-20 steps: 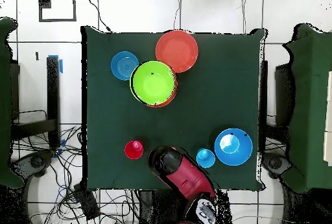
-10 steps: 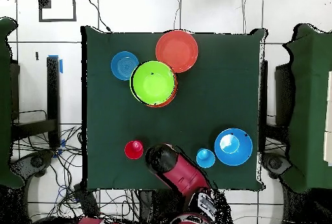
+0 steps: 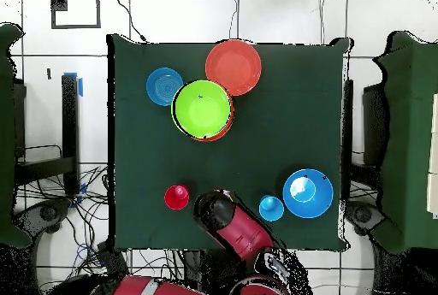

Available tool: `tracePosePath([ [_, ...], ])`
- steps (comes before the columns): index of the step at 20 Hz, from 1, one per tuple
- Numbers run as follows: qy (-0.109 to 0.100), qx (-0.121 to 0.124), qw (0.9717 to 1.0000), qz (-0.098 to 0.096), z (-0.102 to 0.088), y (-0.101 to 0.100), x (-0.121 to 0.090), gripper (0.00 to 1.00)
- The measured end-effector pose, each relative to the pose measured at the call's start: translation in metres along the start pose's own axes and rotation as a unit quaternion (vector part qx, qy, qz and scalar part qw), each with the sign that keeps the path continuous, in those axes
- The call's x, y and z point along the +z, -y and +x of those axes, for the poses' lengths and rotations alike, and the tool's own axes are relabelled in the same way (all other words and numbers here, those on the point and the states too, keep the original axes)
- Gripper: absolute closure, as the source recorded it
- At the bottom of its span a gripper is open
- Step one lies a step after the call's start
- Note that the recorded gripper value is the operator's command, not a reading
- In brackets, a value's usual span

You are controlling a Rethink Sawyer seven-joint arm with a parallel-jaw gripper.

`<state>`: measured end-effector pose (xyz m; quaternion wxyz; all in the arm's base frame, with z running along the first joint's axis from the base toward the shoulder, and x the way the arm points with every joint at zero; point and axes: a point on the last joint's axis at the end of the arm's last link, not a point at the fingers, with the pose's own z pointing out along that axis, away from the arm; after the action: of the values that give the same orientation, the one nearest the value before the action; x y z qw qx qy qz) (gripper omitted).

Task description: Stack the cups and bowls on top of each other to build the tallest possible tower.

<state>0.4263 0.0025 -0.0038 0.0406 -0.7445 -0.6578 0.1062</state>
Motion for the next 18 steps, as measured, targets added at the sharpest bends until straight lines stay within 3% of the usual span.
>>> tracePosePath([
  [18,0.010,-0.008,0.9999,0.000,0.0036,0.0051,-0.0071,0.00],
])
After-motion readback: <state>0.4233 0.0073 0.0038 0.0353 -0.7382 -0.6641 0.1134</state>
